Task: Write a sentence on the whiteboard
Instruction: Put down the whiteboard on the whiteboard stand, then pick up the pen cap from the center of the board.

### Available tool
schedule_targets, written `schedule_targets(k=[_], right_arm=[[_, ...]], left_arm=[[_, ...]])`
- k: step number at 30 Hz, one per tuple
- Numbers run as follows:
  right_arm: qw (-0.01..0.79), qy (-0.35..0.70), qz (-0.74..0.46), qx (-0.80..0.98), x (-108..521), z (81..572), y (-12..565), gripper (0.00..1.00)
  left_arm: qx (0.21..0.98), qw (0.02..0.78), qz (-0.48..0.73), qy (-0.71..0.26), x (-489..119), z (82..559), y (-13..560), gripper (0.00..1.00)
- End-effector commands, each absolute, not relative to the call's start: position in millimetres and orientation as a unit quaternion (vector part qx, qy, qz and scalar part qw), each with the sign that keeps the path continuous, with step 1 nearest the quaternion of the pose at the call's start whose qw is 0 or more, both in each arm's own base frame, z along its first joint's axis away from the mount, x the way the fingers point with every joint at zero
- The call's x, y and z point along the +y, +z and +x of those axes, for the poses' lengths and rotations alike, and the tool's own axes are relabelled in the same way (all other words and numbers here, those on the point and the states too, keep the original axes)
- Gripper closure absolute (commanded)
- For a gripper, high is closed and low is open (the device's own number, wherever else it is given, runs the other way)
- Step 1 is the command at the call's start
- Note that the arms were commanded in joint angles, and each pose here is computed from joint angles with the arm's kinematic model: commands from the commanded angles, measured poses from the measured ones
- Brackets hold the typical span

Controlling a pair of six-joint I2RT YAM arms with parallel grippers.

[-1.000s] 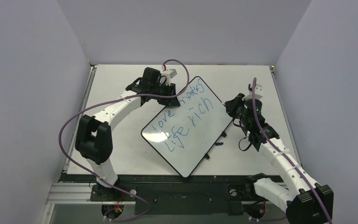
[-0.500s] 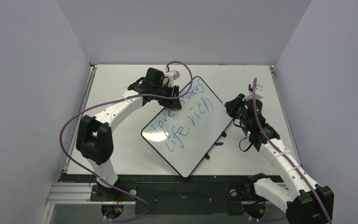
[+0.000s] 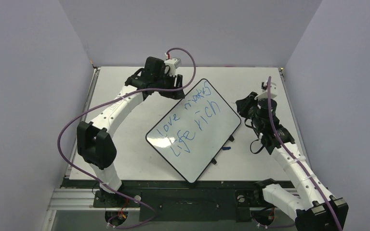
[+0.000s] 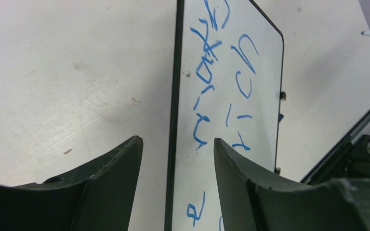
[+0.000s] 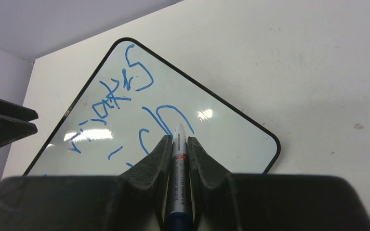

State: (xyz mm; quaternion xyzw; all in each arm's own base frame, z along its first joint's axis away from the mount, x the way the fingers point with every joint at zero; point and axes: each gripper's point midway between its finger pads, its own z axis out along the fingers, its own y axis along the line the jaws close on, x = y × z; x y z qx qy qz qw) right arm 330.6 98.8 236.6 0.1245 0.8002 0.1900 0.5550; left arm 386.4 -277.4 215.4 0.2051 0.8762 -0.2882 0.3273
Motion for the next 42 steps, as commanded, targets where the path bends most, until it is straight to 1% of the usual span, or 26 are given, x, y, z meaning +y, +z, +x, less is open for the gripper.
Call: schedule_targets(k=[1, 5, 8, 10, 14, 18, 22, 24, 30, 37, 42], right_arm=[[0.596, 0.188, 0.114, 0.773, 92, 334, 292, 1.00], [0.615, 0.185, 0.120, 0.757, 82, 334, 321, 1.00], [0.629, 0.189, 0.122, 0.744, 79, 332, 344, 1.00], [0.636, 0.190, 0.126, 0.737, 77, 330, 357, 1.00], [0.656, 0.191, 0.133, 0.718, 71, 324, 386, 1.00], [0.677, 0.195, 0.133, 0.697, 66, 311, 420, 1.00], [0.697, 0.195, 0.131, 0.678, 60, 294, 450, 1.00], [0.702, 0.193, 0.133, 0.672, 57, 288, 459, 1.00], [0.712, 0.200, 0.136, 0.660, 54, 276, 473, 1.00], [0.715, 0.206, 0.133, 0.655, 54, 267, 474, 1.00], [0.715, 0.206, 0.131, 0.656, 54, 264, 473, 1.00]], left_arm=[[0.855, 0.408, 0.214, -0.239, -264, 397, 279, 0.47], [0.837, 0.436, 0.254, -0.211, -273, 384, 296, 0.47], [0.813, 0.446, 0.297, -0.226, -294, 363, 300, 0.47], [0.782, 0.457, 0.356, -0.228, -313, 346, 296, 0.48], [0.713, 0.471, 0.436, -0.284, -363, 301, 284, 0.49], [0.656, 0.461, 0.492, -0.338, -396, 263, 276, 0.51], [0.609, 0.434, 0.562, -0.353, -421, 231, 250, 0.51], [0.595, 0.423, 0.585, -0.353, -431, 222, 236, 0.51], [0.580, 0.379, 0.624, -0.360, -457, 205, 201, 0.51], [0.603, 0.314, 0.649, -0.340, -482, 199, 141, 0.54], [0.613, 0.292, 0.662, -0.317, -490, 199, 103, 0.54]])
